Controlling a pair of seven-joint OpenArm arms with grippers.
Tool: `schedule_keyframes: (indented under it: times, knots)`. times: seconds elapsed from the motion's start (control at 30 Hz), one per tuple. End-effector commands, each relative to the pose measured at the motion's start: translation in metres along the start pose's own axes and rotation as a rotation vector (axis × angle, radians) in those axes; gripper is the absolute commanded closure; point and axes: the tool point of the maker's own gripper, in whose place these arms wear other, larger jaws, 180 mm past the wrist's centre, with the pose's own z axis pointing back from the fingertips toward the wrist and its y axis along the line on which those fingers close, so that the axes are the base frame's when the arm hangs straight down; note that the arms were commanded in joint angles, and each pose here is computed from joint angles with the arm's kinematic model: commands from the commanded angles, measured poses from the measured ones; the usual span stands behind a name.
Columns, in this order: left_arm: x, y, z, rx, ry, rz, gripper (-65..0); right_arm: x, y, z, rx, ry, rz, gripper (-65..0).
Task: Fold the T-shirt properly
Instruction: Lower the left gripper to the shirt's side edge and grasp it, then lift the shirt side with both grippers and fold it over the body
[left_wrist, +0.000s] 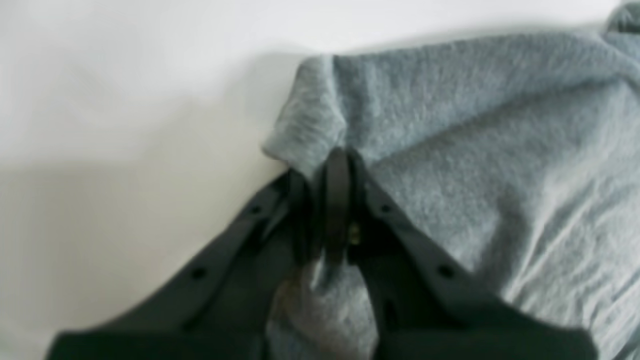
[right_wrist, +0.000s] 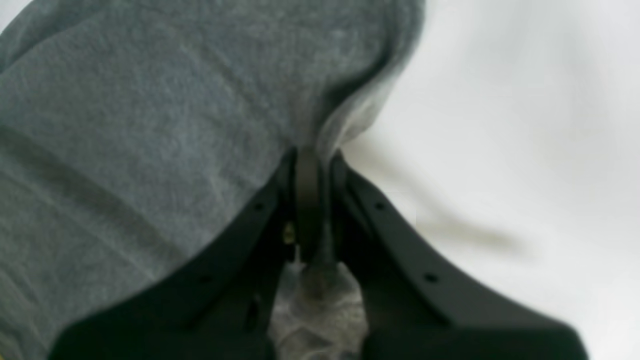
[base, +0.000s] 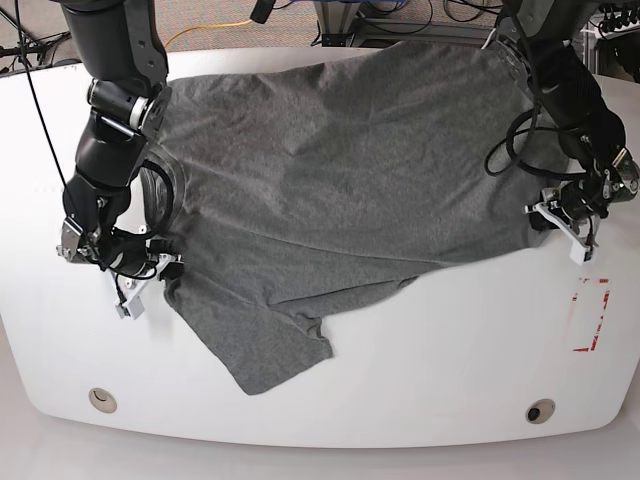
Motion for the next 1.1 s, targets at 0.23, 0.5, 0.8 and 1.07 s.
schedule_keyframes:
  times: [0.23, 0.5, 0.8, 1.07]
  knots:
    - [0.046, 0.011, 0.039, 0.114, -0.064, -0.11, 0.0, 0.046, -0.007, 0.035, -0.069, -0.073, 0.094, 0.0]
    - [0.092, 0.008, 0.074, 0.183, -0.107, -0.171, 0.0, 0.075, -0.006, 0.066, -0.142, -0.11, 0.184, 0.0]
    - [0.163, -0.009, 0.126, 0.256, -0.261, -0.227, 0.0, 0.152, -0.004, 0.121, -0.22, -0.209, 0.256, 0.0]
    - [0.252, -0.044, 0.2, 0.305, -0.53, -0.299, 0.0, 0.249, 0.023, 0.194, -0.314, -0.319, 0.416, 0.0]
